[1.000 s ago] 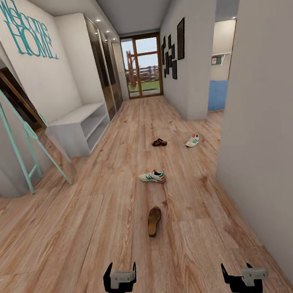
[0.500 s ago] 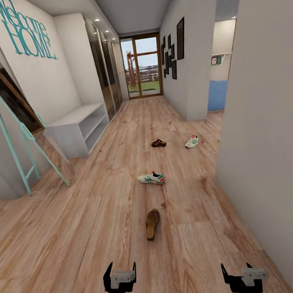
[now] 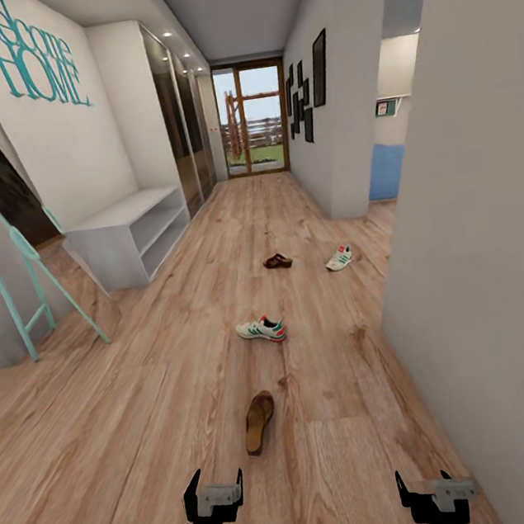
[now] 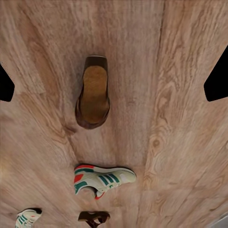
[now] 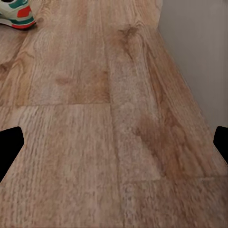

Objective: Pick up the two gym shoes and the two sandals from the corridor floor and place them onto the hallstand (shoe rack) in the corridor, making sure they are on the rack and not on the floor. Arrange them so the two gym shoes are next to each other and the two sandals are next to each other.

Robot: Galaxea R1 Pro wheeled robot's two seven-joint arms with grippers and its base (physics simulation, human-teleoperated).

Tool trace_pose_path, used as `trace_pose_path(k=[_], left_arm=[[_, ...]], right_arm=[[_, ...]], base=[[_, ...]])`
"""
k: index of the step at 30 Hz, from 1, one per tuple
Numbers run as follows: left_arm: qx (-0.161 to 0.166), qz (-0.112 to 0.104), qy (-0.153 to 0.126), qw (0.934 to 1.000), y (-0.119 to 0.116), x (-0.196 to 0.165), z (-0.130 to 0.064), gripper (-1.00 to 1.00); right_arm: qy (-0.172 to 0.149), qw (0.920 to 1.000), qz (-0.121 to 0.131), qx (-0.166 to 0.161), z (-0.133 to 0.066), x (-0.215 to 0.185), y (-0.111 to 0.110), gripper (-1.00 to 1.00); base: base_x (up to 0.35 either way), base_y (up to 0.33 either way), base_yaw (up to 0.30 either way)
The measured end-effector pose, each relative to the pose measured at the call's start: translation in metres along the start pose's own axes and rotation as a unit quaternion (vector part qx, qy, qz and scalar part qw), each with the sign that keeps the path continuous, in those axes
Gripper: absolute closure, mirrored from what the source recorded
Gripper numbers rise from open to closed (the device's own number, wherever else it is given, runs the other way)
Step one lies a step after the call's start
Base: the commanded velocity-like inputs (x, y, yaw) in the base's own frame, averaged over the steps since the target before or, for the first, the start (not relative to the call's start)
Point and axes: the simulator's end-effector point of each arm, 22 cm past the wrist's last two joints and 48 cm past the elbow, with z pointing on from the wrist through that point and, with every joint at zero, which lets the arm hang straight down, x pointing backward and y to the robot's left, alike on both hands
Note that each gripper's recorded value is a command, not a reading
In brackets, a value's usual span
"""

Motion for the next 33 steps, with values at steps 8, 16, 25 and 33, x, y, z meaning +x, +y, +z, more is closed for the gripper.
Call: trace_pose_path(k=[8, 16, 25, 33], left_arm=[[0.000, 0.000, -0.001, 1.0000, 0.0001, -0.0002, 0.0000, -1.00], [0.000, 0.000, -0.001, 1.0000, -0.0003, -0.0003, 0.0000, -1.00], [0.000, 0.000, -0.001, 1.0000, -0.0004, -0.0004, 0.0000, -1.00], [-0.001, 0.000, -0.001, 1.0000, 0.0004, -0.0003, 0.0000, -1.00]], right_arm=[[0.000, 1.0000, 0.000, 0.000, 0.0000, 0.0000, 0.0000, -1.00], [0.000, 1.0000, 0.000, 0.000, 0.0000, 0.0000, 0.0001, -1.00], [0.000, 1.0000, 0.000, -0.001, 0.0000, 0.0000, 0.0003, -1.00], [0.000, 1.0000, 0.000, 0.000, 0.0000, 0.0000, 0.0002, -1.00]], base=[[0.244, -0.100, 0.000], [0.142, -0.059, 0.000], [0.038, -0.015, 0.000], [0.009, -0.003, 0.000]])
